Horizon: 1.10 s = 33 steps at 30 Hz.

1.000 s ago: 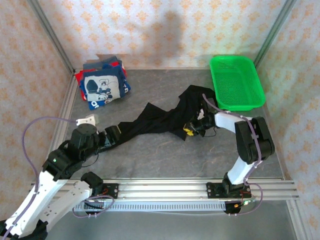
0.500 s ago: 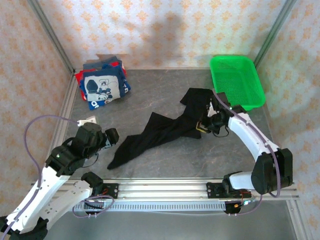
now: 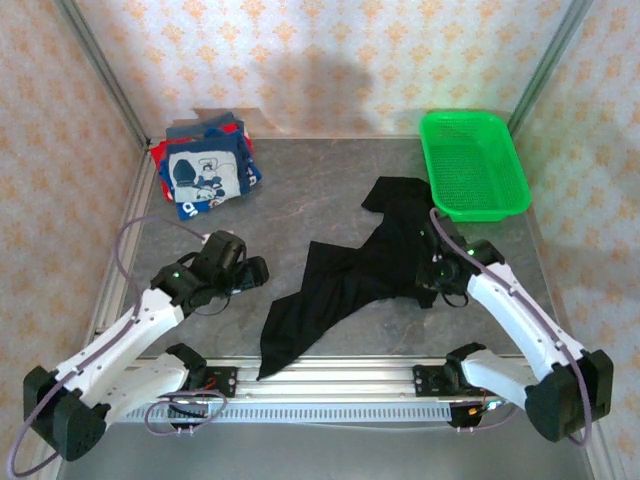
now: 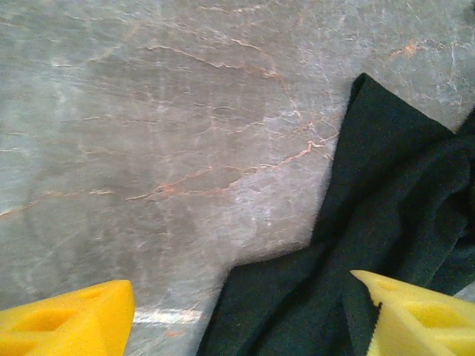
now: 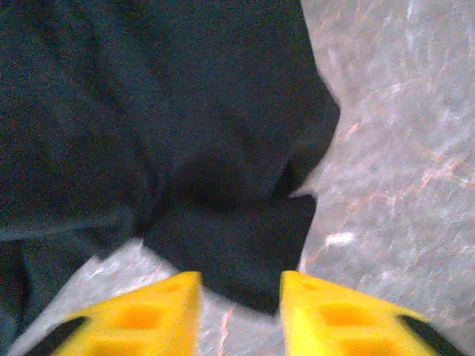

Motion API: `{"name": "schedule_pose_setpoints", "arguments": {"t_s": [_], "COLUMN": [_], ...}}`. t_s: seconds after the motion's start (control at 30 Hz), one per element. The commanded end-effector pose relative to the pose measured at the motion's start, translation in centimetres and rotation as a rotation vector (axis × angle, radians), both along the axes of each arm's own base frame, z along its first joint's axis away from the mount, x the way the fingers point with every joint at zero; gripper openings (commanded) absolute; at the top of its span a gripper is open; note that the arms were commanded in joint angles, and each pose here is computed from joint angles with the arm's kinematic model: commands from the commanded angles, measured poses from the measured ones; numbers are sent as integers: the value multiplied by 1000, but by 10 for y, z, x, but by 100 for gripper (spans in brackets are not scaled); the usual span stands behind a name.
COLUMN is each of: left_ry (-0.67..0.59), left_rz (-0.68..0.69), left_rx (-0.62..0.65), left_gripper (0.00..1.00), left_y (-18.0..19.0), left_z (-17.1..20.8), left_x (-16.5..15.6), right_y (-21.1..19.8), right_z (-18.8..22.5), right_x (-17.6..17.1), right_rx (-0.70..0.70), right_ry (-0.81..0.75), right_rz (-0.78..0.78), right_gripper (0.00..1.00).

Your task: Fold and stack the t-shirts

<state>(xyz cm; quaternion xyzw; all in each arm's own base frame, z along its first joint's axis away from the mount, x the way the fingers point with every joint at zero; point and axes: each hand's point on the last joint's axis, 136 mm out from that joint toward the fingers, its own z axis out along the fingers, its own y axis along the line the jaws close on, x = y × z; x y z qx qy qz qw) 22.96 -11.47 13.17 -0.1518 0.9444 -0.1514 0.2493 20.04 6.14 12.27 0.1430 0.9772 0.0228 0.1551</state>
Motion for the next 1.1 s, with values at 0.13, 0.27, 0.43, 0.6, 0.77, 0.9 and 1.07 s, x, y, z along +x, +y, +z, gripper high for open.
{"name": "schedule_pose_setpoints", "arguments": {"t_s": [0.13,0.27,0.43,0.6,0.77,0.9,1.07], "left_ry": [83,236,367,423,461,456,318], "left_rz": [-68,-139,-185,-199,-224,-224,-255], "left_rx": [-42,-21,-1,-29,-42,-10,13], "left_gripper": [76,76,77,74,34,3,0], "left_y": [-37,-62,-85,-104,-119,-114,-115], "left_z": [-29,-61,-103,-130,-150,-151,-100], "left_x": [27,33,37,42,48,59,90], "right_y": [-11,-26,-23,-26,-39,-46,-35], "right_z": [19,3,-32,-68,-84,-83,-53], "right_x": [20,56,104,121,132,148,172], "right_rx": [11,77,78,27,-59,-106,-38], "right_ry": [-88,-75,54,113,141,111,-40], "right_rz": [-180,-258,-189,-172,-175,-175,-163], "right_gripper": [59,65,66,65,52,18,0]}}
